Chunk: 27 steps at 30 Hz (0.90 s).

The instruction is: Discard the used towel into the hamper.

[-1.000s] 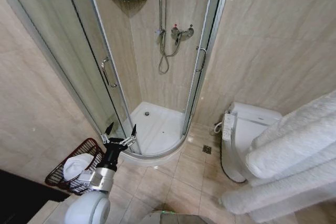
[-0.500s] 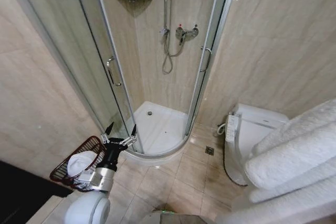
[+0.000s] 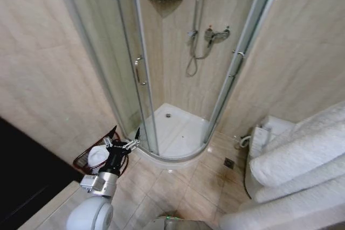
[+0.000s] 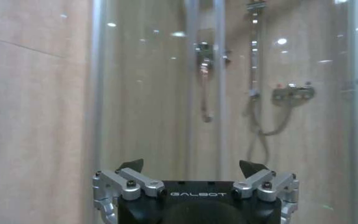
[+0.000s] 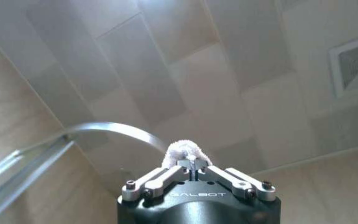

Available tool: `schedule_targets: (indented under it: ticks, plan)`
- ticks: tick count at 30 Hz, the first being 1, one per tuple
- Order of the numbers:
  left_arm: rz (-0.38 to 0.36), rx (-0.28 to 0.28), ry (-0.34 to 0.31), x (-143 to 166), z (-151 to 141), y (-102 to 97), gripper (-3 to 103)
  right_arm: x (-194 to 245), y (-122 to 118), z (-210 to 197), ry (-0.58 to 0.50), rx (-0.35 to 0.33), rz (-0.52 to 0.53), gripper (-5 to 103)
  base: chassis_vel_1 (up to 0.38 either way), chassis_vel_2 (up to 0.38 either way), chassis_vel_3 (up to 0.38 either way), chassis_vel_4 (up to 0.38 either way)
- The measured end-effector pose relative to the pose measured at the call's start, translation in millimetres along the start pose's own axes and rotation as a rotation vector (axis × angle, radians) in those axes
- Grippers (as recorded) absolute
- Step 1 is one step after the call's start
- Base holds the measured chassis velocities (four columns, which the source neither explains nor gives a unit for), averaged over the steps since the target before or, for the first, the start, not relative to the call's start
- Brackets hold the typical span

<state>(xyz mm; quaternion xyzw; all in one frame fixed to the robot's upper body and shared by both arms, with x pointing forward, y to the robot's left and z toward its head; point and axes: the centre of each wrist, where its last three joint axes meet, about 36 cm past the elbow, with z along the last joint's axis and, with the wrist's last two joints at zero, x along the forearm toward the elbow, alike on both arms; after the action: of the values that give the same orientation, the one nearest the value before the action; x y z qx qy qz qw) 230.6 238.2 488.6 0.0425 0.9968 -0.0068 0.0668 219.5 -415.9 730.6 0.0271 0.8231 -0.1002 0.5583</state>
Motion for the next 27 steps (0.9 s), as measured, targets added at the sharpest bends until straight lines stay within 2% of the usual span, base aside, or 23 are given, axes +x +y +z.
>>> schedule_targets:
  ticks: [11, 27]
  plan:
    - [0.000, 0.000, 0.000, 0.0, 0.0, 0.0, 100, -0.3, -1.1, 0.3, -0.001, 0.002, -0.002, 2, 0.108, 0.107, 0.102, 0.101]
    - [0.000, 0.000, 0.000, 0.0, 0.0, 0.0, 100, -0.5, -3.1, -2.9, -0.003, 0.011, -0.005, 2, 0.021, 0.021, 0.020, 0.020]
